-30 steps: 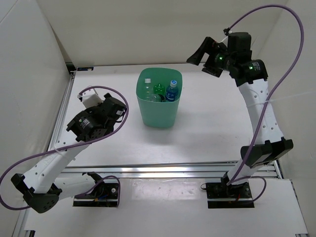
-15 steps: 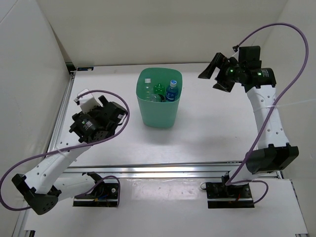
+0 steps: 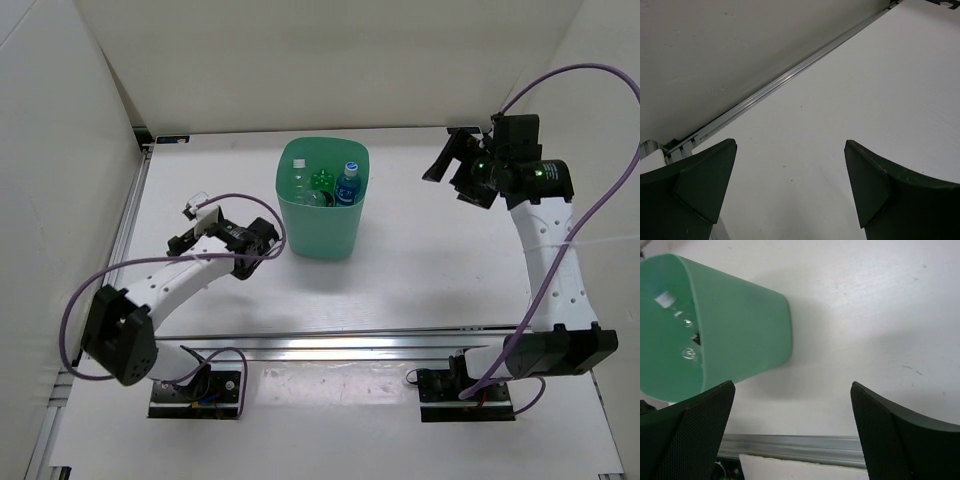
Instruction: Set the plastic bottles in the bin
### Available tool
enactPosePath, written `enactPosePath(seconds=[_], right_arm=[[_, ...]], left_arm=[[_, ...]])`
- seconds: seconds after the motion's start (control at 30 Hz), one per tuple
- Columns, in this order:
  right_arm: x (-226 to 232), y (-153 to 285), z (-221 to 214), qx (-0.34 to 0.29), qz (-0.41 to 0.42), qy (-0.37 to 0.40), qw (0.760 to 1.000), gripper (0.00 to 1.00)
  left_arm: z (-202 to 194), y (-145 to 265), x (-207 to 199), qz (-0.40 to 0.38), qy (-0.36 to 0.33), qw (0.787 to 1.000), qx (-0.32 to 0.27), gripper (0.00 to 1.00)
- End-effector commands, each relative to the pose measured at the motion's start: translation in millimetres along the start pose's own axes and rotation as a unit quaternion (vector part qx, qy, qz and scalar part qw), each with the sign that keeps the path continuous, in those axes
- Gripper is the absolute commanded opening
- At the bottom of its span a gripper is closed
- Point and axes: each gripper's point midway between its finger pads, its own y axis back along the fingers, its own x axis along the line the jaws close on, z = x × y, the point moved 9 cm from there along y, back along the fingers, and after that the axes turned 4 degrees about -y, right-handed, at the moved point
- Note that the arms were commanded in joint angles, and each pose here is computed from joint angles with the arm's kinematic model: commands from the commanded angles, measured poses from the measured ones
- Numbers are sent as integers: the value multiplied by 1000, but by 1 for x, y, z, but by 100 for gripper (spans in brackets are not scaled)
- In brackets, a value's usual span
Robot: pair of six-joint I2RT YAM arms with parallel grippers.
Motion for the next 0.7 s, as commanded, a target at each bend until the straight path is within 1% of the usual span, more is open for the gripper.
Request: enactPosePath(seconds=[0.0, 0.07, 0.13, 0.17, 0.2, 0.23, 0.3, 0.33, 0.5, 0.57, 0.63, 0.67], right_arm=[[-17, 5, -9, -17, -53, 12, 998, 100], [-24, 4, -15, -15, -80, -2, 997, 100], [-32, 8, -17, -31, -109, -8, 994, 100], [-34, 9, -19, -28, -121, -8, 992, 100], [-35, 9, -20, -28, -128, -13, 991, 100], [-35, 9, -20, -28, -128, -13, 991, 100], [-38, 15, -24, -28, -136, -18, 990, 100], [-39, 15, -23, -33, -143, -17, 989, 100], [-54, 19, -30, -43, -191, -18, 980, 100], [-64, 14, -37, -38, -215, -35, 975, 100], [-75, 8, -46, -19, -245, -48, 968, 100], [-79, 6, -47, -17, -250, -55, 966, 100]], left_arm=[[-5, -11, 10, 30, 16, 999, -38, 100], [-13, -16, 7, 36, 27, 998, -46, 100], [-26, -23, 11, 46, 29, 997, -62, 100], [-31, -28, 15, 56, 29, 996, -69, 100], [-41, -32, 22, 60, 12, 995, -80, 100], [-43, -33, 27, 65, 22, 994, -80, 100], [-45, -37, 44, 81, 63, 992, -68, 100], [-39, -36, 54, 84, 109, 988, -71, 100], [-29, -41, 88, 117, 180, 972, -90, 100], [-36, -42, 93, 123, 172, 973, -89, 100], [-51, -43, 94, 131, 157, 976, -73, 100], [-56, -44, 94, 129, 174, 973, -75, 100]])
